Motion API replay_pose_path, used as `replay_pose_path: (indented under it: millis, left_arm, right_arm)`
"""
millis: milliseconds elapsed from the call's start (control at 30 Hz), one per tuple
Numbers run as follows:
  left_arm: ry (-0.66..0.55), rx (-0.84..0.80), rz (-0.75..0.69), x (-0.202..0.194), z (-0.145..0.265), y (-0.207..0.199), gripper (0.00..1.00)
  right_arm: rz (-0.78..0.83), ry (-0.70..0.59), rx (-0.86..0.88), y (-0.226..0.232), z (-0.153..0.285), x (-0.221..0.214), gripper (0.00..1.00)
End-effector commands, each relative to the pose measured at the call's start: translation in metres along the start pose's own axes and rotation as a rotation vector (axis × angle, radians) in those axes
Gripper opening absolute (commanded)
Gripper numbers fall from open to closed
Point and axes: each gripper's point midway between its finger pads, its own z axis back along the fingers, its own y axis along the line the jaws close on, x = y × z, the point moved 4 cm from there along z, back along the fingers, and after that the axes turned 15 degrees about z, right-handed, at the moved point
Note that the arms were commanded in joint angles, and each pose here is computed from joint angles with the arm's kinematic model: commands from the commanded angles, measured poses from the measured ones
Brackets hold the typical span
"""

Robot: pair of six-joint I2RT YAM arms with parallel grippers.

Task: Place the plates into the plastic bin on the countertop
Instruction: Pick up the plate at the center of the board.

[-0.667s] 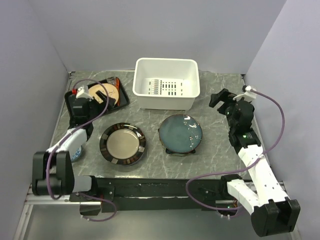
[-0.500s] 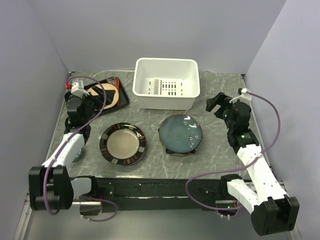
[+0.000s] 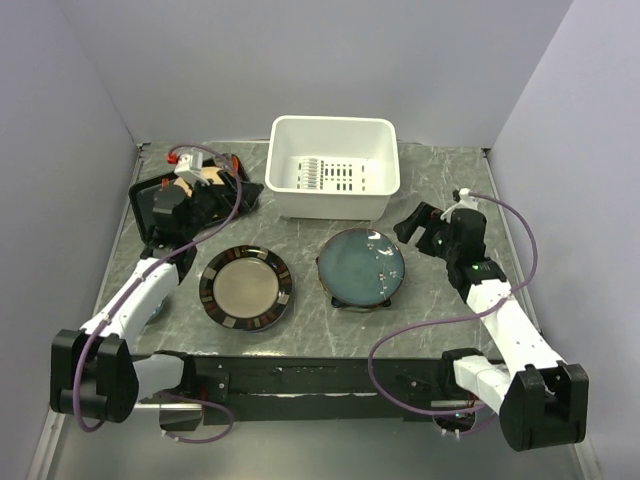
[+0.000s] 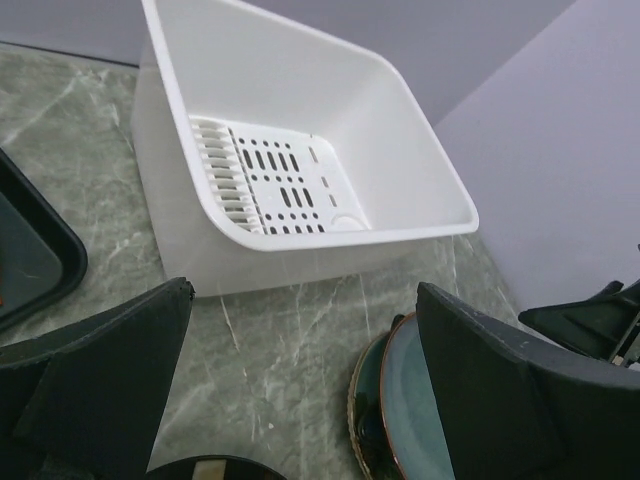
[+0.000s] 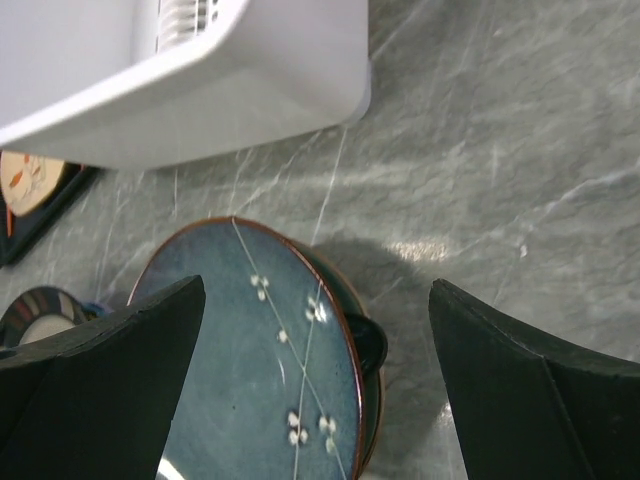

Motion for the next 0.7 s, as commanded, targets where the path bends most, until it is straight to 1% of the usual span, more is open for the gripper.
replay_pose_path:
  millis: [0,133,300,333,433,600,667]
  left_arm:
    - [0.055,-0.068,-0.028,-0.001,-0.008,-0.015,1.00]
    - [0.119,-0.088,-0.017,-0.014,-0.014,-0.018,0.99]
    - [0.191,-0.106,-0.013,-0.033,-0.020,-0.023,0.99]
    - [0.198,-0.103,-0.014,-0.035,-0.020,-0.023,0.99]
    - [0.222,-0.118,-0.019,-0.039,-0.022,-0.024,0.99]
    - [0.263,-0.134,-0.018,-0.048,-0.025,-0.024,0.99]
    - [0.267,-0.133,-0.021,-0.049,-0.025,-0.023,0.99]
  right_arm:
    - [-0.017,0.022,0.100,0.010,0.004,-0.007,1.00]
    - [-0.035,0.057,0.151,0.014,0.006,-0.019,0.95]
    - [-0.058,0.098,0.165,0.014,0.007,-0.031,0.81]
    - [-0.064,0.107,0.167,0.013,0.006,-0.035,0.76]
    - [-0.084,0.126,0.176,0.013,0.006,-0.043,0.71]
    - [-0.110,0.163,0.184,0.011,0.004,-0.058,0.66]
    - [-0.117,0.169,0.187,0.010,0.005,-0.063,0.62]
